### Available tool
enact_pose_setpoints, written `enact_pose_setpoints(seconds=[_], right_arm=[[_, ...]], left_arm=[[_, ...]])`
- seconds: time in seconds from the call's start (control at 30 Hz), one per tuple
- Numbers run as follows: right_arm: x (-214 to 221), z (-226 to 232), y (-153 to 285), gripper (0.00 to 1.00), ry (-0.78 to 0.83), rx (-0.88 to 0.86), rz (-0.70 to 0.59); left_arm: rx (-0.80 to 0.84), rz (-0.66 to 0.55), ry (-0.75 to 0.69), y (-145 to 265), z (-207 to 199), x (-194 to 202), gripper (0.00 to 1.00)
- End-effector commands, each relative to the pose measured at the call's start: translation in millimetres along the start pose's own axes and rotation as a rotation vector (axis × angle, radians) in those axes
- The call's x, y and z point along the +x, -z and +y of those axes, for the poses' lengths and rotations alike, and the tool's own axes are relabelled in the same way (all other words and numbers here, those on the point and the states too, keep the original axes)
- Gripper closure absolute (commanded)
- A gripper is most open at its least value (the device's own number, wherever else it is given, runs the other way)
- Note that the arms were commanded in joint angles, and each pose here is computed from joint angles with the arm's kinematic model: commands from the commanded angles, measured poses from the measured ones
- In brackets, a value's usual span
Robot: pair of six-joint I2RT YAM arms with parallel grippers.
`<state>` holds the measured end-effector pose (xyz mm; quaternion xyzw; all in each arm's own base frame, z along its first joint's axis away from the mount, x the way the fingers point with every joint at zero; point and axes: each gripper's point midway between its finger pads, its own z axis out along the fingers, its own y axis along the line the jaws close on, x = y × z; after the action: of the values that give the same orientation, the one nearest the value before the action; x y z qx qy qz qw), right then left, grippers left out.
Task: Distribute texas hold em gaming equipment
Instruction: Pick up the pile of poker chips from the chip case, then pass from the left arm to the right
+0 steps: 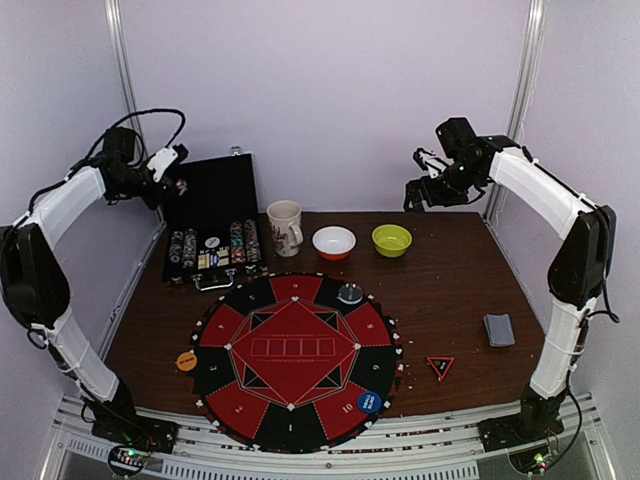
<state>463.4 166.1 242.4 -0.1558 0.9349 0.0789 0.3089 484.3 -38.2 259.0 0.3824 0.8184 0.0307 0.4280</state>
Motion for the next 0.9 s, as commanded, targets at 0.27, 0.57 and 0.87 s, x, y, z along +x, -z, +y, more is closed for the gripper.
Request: enact_pose_setpoints(seconds=[0.27, 0.57, 0.87], right_arm=[[-22, 207, 81, 0.08, 0.339, -0.517, -0.221], [10, 316, 116, 0.31, 0.553, -0.863, -0.317], [18, 322, 118, 0.6, 0.551, -0.892, -0.316]], left_arm=[[0.603, -0.712, 0.039, 106, -212, -181, 1.0], [0.816, -0.795, -0.102, 141, -294, -174, 1.0], [0.853, -0.784, -0.12, 140, -305, -167, 1.0]])
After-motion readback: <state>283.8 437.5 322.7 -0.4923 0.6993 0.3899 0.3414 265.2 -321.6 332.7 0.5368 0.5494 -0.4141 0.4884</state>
